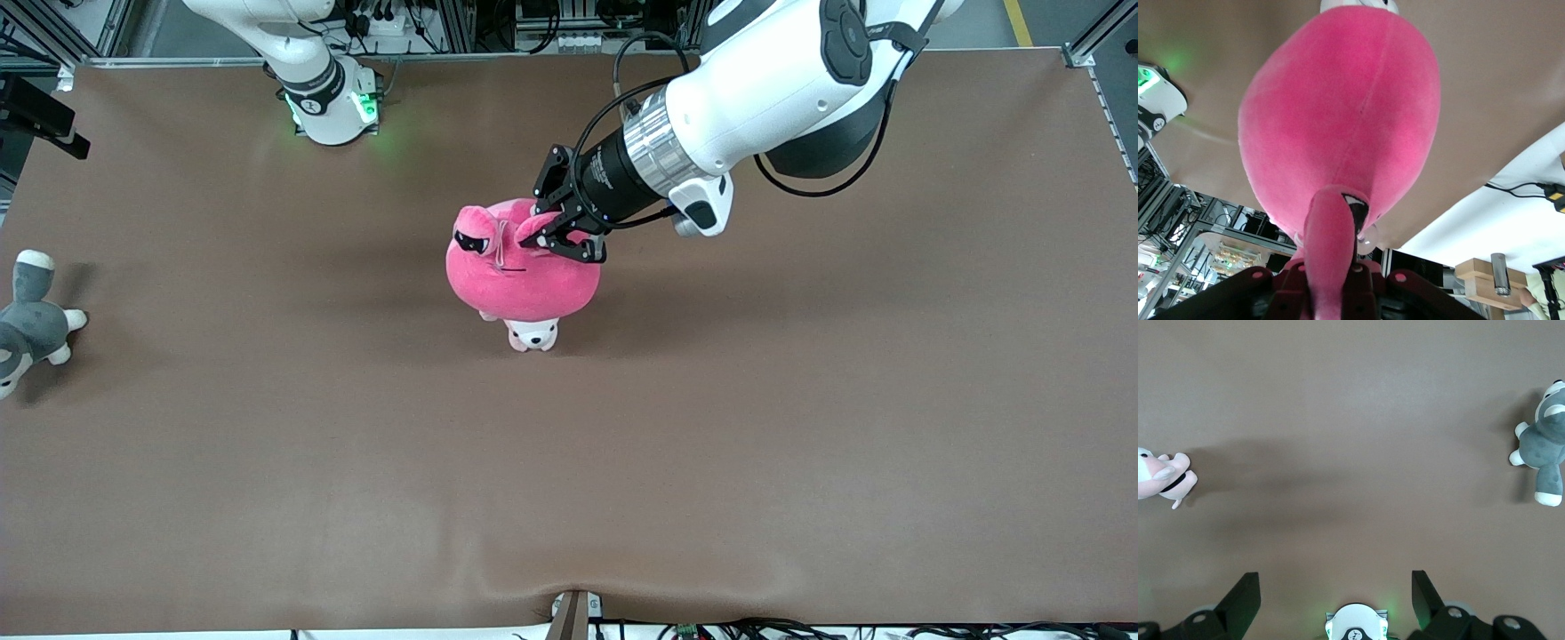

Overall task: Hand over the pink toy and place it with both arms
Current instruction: 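Lift the pink toy and carry it toward the table's middle, then reach the right gripper to the pink toy and grasp its neck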

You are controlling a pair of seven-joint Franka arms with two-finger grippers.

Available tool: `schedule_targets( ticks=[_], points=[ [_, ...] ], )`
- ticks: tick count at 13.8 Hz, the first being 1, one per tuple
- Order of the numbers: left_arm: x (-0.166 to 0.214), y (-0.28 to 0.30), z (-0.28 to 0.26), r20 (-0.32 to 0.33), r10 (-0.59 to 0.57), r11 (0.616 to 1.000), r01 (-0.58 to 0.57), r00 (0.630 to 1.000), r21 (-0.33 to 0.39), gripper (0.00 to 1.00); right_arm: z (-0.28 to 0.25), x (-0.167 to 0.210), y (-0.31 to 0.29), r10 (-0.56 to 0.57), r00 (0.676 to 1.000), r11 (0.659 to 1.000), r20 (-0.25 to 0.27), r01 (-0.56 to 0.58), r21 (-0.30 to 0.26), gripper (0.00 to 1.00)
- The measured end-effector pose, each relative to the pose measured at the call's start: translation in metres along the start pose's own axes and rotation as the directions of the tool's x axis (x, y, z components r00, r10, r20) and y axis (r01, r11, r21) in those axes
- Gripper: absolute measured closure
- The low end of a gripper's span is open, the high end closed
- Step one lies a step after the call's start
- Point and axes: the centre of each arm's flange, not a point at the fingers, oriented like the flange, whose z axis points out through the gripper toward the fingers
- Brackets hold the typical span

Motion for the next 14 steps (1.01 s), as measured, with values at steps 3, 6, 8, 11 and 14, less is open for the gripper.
schedule_targets(
  ticks=[3, 6, 8, 11, 14],
  points=[
    [-0.005, -0.002, 0.000, 0.024, 0.006, 1.000, -0.006, 1.000, -0.018, 0.89, 0.000, 0.000, 0.008, 0.015, 1.000, 1.000, 0.000, -0.015, 0.001, 0.00],
    [-0.007, -0.005, 0.001, 0.031, 0.011, 1.000, -0.011, 0.999, -0.021, 0.89, 0.000, 0.000, 0.013, 0.026, 1.000, 1.000, 0.002, -0.026, 0.002, 0.00],
    [-0.007, -0.005, 0.001, 0.032, 0.012, 1.000, -0.011, 0.999, -0.021, 0.89, 0.000, 0.000, 0.013, 0.026, 1.000, 1.000, 0.003, -0.026, 0.002, 0.00],
    [-0.007, -0.005, 0.001, 0.033, 0.012, 1.000, -0.011, 0.999, -0.022, 0.89, 0.008, 0.003, 0.014, 0.028, 0.999, 1.000, 0.020, -0.028, 0.001, 0.00],
    [-0.008, -0.005, 0.001, 0.033, 0.012, 1.000, -0.011, 0.999, -0.022, 0.89, 0.025, 0.017, 0.017, 0.033, 0.998, 0.999, 0.056, -0.033, 0.001, 0.00]
  ],
)
